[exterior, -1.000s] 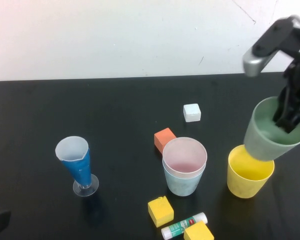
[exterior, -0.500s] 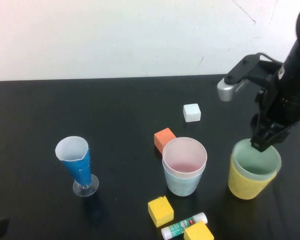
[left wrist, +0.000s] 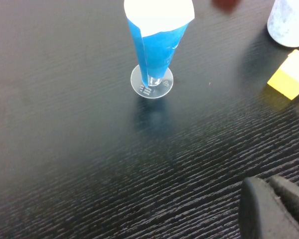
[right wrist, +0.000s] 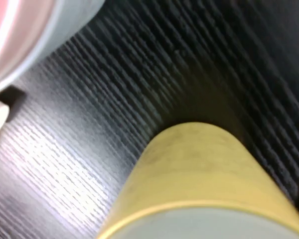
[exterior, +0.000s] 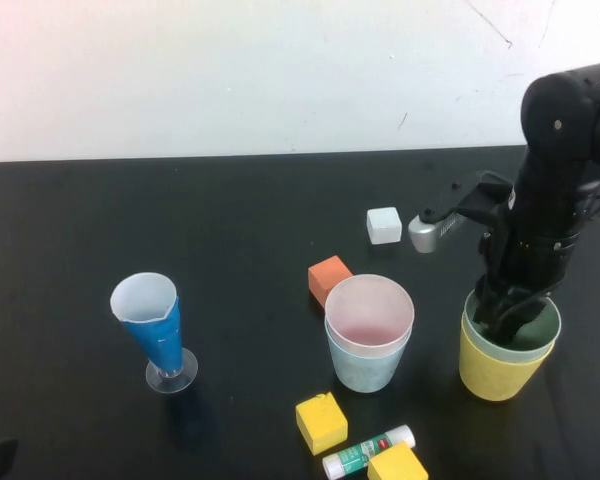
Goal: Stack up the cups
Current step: Pick up the yellow cup, then place the yellow cup on the pink cup
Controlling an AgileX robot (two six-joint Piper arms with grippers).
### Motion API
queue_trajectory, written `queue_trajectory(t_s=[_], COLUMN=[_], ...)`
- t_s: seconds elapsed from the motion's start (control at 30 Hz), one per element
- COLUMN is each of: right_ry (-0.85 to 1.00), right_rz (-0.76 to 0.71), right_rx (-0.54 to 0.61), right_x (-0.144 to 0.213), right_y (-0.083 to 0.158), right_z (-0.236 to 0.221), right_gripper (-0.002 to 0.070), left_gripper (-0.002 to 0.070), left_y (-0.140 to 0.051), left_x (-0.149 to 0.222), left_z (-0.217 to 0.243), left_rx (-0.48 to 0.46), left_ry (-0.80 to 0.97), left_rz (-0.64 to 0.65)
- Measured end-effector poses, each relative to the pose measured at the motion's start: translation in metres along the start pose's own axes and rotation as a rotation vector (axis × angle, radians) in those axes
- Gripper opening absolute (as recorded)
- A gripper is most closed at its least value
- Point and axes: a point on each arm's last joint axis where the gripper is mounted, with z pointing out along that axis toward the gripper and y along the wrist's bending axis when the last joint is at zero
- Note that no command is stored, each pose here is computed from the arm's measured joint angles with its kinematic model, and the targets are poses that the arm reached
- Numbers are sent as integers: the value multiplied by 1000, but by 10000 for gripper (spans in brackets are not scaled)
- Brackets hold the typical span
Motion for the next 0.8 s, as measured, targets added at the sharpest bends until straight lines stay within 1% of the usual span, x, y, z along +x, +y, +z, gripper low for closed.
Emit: queue_trajectory(t_s=[0.1,0.13,0.17,0.27,0.4,0.53,0.6,0.67,0.8], right_ry=[-11,-26,-47,-138,-295,-423,-481,-528,-580], right_rz=[-3,-4,-2,-4,-10,-25,-55,-100,-173], right_rx=[6,14,25,71,139,150,115,52,-66], right_x=[1,1,1,3,15,31,36,35,24], right_y=[1,1,2,6,18,34,44,53,60], right_z=[-4,-10,-18,-52,-110,-152,-165,-170,-165], right_gripper=[91,61,47,43,42,41,41,41,41], left_gripper=[0,0,0,0,0,0,0,0,0], left_y=[0,0,0,0,0,0,0,0,-1], left_x=[0,0,0,0,0,0,0,-1,-3], left_z=[0,0,0,0,0,0,0,0,0], left_rx=[0,0,0,0,0,0,1,3,13], left_ry=[0,0,0,0,0,0,-2,-9,-36], left_rz=[0,0,0,0,2,3,3,3,3])
